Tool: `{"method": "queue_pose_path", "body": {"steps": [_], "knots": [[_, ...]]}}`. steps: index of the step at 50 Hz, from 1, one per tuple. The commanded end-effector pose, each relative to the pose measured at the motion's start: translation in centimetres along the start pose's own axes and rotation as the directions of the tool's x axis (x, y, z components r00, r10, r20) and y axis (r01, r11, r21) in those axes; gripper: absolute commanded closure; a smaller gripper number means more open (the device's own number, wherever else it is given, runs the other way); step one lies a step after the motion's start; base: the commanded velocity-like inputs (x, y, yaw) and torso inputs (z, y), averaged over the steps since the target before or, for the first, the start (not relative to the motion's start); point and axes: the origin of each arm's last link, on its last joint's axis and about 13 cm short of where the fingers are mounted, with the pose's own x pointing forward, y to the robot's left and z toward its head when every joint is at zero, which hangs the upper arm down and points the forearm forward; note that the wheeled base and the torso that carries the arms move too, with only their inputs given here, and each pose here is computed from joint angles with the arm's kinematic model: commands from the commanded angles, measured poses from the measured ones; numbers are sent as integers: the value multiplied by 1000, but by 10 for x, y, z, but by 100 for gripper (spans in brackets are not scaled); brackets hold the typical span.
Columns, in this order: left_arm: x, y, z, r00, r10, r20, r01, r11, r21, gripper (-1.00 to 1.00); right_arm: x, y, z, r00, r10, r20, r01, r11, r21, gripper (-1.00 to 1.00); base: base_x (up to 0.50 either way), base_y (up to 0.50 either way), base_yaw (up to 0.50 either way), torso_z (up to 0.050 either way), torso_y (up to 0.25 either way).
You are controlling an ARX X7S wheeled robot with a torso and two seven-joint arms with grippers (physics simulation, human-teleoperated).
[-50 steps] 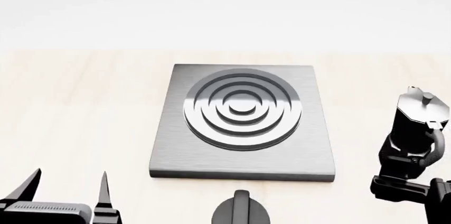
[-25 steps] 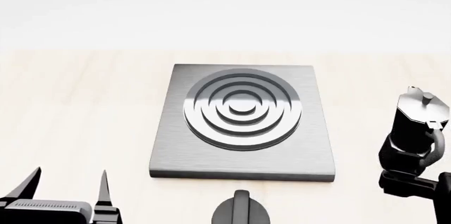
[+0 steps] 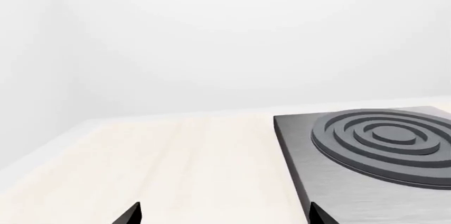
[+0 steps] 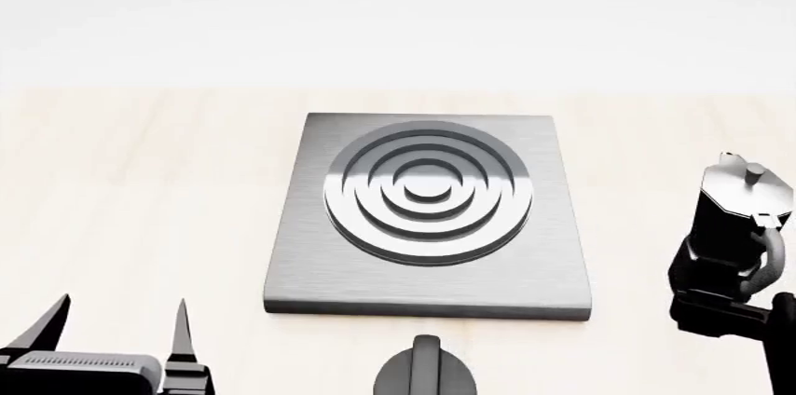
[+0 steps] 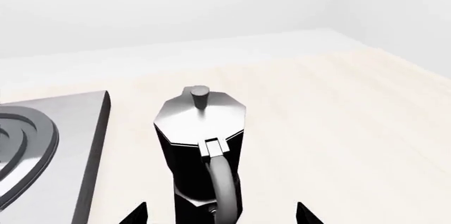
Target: Put the moka pot on the stove.
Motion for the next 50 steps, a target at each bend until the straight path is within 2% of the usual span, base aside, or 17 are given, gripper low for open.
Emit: {"method": "queue_pose_path", "body": {"steps": [1,10,31,50], "knots": [[1,0,-2,1000,-7,7,7,1000,-25,-100,11,5,0,1000,27,-5,-27,999,20,-100,0,0,0,0,0],[2,1,-2,1000,-5,8,5,1000,-25,-100,19,10,-1,999,51,-14,-51,999,19,-100,0,0,0,0,0],[2,2,-1,1000,-2,9,2,1000,-22,-100,26,10,-7,999,32,-41,-31,999,12,-100,0,0,0,0,0],[5,4,0,1000,7,11,-7,1000,-22,-100,32,3,-28,996,1,-86,4,998,63,-100,0,0,0,0,0]]}}
